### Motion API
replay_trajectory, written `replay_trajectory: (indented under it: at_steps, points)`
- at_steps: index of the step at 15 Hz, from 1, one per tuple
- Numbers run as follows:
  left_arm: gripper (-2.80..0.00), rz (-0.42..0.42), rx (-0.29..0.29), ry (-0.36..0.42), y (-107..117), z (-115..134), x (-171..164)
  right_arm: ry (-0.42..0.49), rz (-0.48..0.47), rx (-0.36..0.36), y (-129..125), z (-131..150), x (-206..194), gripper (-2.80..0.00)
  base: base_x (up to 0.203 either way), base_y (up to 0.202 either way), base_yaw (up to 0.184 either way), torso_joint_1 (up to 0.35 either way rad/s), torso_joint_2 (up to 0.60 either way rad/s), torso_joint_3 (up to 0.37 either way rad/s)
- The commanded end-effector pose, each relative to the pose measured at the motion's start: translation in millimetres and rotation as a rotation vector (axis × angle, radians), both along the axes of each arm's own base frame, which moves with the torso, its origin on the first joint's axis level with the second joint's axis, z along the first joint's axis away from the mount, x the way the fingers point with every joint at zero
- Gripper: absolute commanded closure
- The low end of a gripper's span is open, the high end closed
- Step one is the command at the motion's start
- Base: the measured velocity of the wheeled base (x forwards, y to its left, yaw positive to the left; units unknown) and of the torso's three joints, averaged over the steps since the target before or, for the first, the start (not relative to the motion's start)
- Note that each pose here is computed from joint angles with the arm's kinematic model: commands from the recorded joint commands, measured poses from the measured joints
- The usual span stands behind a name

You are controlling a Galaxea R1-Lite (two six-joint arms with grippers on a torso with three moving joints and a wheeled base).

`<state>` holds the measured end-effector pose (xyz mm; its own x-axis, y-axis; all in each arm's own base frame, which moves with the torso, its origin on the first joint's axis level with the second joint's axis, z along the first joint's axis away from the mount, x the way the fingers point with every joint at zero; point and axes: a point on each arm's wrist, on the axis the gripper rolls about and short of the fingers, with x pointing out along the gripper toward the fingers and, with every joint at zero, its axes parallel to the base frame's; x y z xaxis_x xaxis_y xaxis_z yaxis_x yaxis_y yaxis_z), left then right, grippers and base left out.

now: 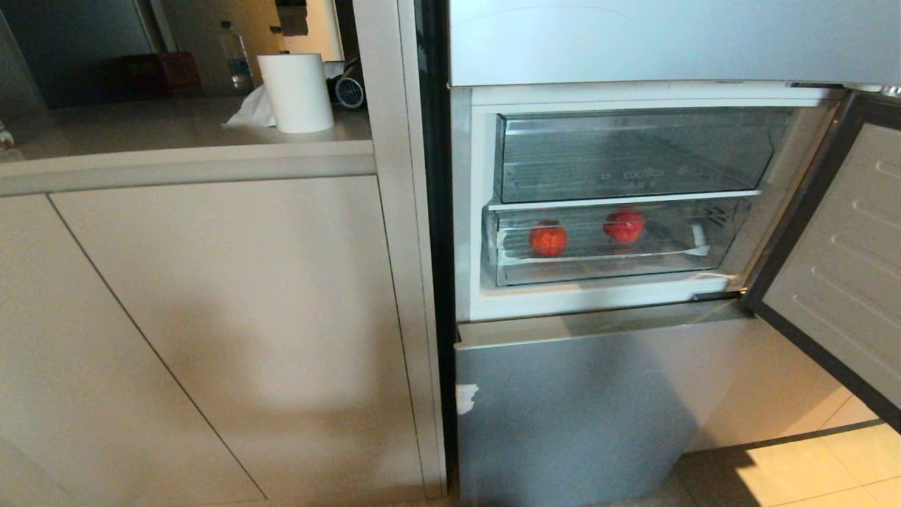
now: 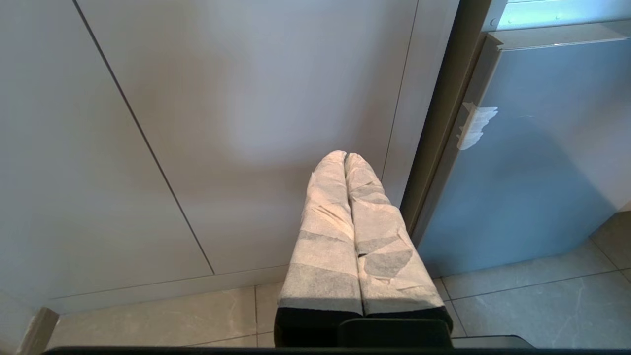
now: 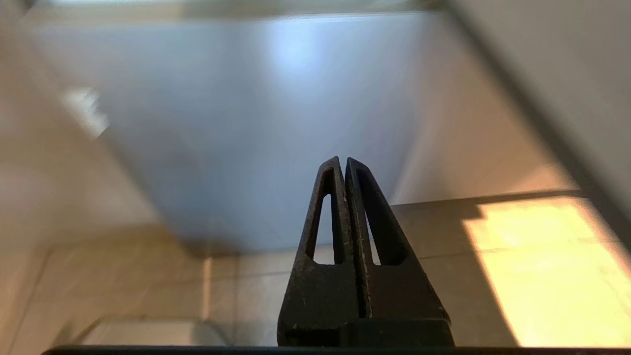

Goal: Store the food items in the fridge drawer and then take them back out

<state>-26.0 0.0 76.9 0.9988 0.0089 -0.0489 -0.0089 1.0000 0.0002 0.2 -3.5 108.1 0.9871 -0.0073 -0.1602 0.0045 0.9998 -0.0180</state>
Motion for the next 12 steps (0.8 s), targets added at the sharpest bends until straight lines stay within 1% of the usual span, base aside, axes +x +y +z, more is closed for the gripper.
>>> replay_trajectory:
  at_steps: [1, 2, 3, 5, 6, 7, 9, 12]
  points:
    - [0.0, 0.002, 0.0, 0.0, 0.0, 0.0, 0.0, 0.027, 0.051, 0.004, 2.6, -16.5, 1.7, 0.0, 0.0, 0.0, 0.0, 0.0, 0.0, 0.0]
    - [0.0, 0.0, 0.0, 0.0, 0.0, 0.0, 0.0, 0.019, 0.061, 0.001, 3.1, -19.3, -0.5, 0.0, 0.0, 0.0, 0.0, 0.0, 0.0, 0.0]
    - [0.0, 0.0, 0.0, 0.0, 0.0, 0.0, 0.0, 0.001, 0.056, -0.019, 3.2, -22.9, -5.1, 0.0, 0.0, 0.0, 0.0, 0.0, 0.0, 0.0]
    - [0.0, 0.0, 0.0, 0.0, 0.0, 0.0, 0.0, -0.072, 0.046, -0.054, 3.4, -28.8, -16.0, 0.0, 0.0, 0.0, 0.0, 0.0, 0.0, 0.0]
    - [0.0, -0.001, 0.0, 0.0, 0.0, 0.0, 0.0, -0.117, 0.041, -0.065, 3.5, -30.7, -20.9, 0.0, 0.0, 0.0, 0.0, 0.0, 0.0, 0.0]
    - [0.0, 0.0, 0.0, 0.0, 0.0, 0.0, 0.0, -0.144, 0.036, -0.07, 3.6, -32.2, -24.0, 0.0, 0.0, 0.0, 0.0, 0.0, 0.0, 0.0]
    - [0.0, 0.0, 0.0, 0.0, 0.0, 0.0, 0.0, -0.131, 0.032, -0.077, 3.7, -32.8, -24.4, 0.0, 0.0, 0.0, 0.0, 0.0, 0.0, 0.0]
    - [0.0, 0.0, 0.0, 0.0, 0.0, 0.0, 0.0, -0.117, 0.037, -0.067, 3.8, -33.0, -24.8, 0.0, 0.0, 0.0, 0.0, 0.0, 0.0, 0.0]
